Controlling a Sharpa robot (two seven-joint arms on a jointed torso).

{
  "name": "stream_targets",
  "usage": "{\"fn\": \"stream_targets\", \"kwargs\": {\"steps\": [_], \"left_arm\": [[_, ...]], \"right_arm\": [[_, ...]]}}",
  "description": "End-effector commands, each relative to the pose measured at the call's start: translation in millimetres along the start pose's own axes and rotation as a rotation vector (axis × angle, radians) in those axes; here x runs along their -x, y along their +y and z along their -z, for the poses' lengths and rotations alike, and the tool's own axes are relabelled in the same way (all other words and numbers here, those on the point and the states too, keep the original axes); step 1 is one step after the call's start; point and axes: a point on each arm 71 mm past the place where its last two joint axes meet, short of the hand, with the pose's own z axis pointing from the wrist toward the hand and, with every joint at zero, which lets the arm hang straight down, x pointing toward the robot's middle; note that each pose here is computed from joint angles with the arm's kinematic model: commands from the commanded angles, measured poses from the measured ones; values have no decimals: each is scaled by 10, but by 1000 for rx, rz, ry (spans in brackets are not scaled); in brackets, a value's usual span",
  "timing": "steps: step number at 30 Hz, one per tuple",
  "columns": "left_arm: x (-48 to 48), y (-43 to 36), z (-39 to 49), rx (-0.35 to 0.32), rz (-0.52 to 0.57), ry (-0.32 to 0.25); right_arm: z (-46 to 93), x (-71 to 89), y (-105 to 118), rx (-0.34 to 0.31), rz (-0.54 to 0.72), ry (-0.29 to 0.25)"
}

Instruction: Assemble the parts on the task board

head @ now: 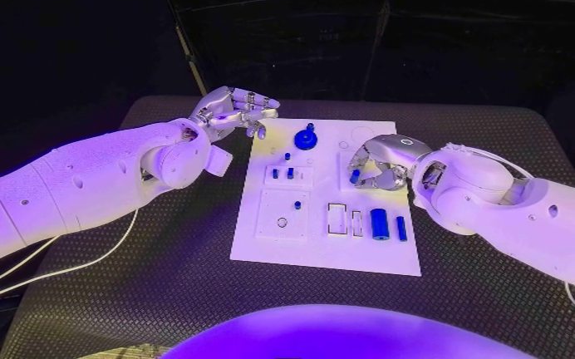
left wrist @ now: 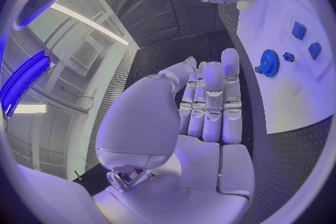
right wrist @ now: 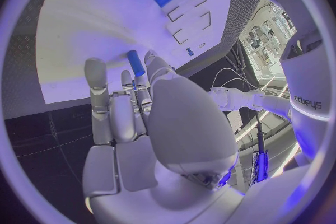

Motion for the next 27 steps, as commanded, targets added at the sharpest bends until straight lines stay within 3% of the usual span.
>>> {"fn": "stream_targets", "kwargs": {"steps": [1,16,27], "left_arm": [[-13,-14,-6,-7,8,10],[-14,-12,-11,-6,8,11],[-11,-8,-12,-4,9,12]], "right_arm": [[-13,-8,12,-1,28,21],[-61,-28,7,-9,35,29],[-52,57,70,14,49,-83]]}}
